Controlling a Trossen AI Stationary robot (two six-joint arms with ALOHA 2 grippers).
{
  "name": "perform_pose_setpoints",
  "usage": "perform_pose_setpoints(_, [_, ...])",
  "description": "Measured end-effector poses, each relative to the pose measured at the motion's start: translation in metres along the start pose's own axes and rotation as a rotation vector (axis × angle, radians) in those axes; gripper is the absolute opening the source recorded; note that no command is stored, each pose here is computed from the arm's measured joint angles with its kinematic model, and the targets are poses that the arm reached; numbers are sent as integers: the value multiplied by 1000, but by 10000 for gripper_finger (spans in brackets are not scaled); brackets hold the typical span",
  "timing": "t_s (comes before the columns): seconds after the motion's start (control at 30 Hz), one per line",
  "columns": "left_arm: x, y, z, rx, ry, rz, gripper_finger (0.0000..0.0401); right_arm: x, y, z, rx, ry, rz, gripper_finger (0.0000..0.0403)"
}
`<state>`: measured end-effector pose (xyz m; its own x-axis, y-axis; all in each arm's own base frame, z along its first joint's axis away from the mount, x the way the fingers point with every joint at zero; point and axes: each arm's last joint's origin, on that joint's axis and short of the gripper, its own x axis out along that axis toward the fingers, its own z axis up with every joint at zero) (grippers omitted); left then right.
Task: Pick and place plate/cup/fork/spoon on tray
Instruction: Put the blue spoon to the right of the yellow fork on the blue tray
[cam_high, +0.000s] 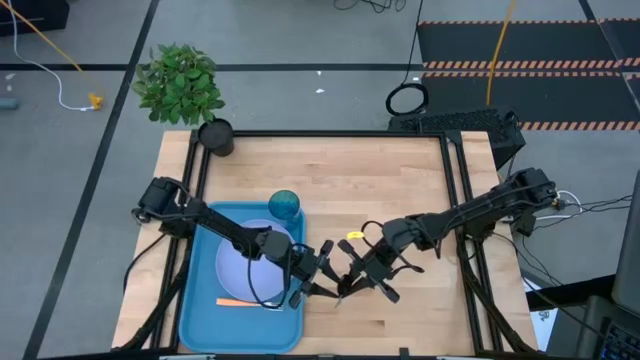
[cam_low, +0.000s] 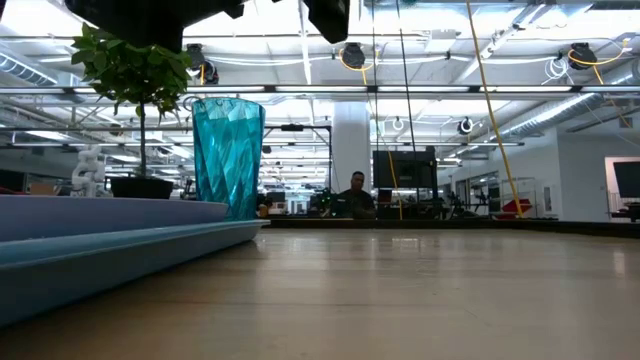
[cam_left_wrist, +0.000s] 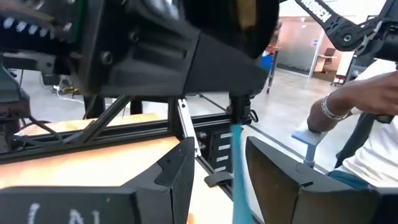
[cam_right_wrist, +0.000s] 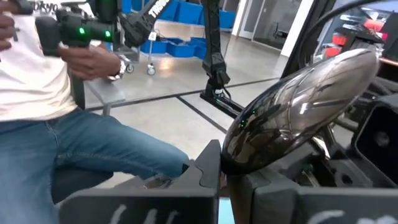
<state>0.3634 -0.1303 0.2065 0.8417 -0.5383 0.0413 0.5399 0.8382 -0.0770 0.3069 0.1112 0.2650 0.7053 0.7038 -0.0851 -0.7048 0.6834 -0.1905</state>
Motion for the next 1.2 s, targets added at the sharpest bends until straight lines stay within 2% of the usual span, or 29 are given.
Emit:
perform_pose_setpoints(0.43, [2, -10, 1, 6, -18, -44, 147, 0, 1, -3, -128, 31, 9, 0])
perform_pose_setpoints(0.6, [7, -8, -12, -8, -16, -48, 147, 0, 1, -5, -134, 42, 15, 0])
perform_pose_setpoints(0.77, [20, -4, -14, -11, -24, -97, 147, 0, 2, -6, -137, 55, 27, 1])
perform_pose_setpoints(0.97, [29, 2, -12, -4, -25, -141, 146, 0, 5, -5, -135, 29, 96, 2])
perform_pose_setpoints(1.07, [30, 3, -11, 1, -23, -156, 134, 0, 6, -5, -131, 26, 116, 3])
perform_pose_setpoints(1.2, [30, 5, -11, 3, -23, -155, 94, 1, 6, -5, -127, 24, 121, 3])
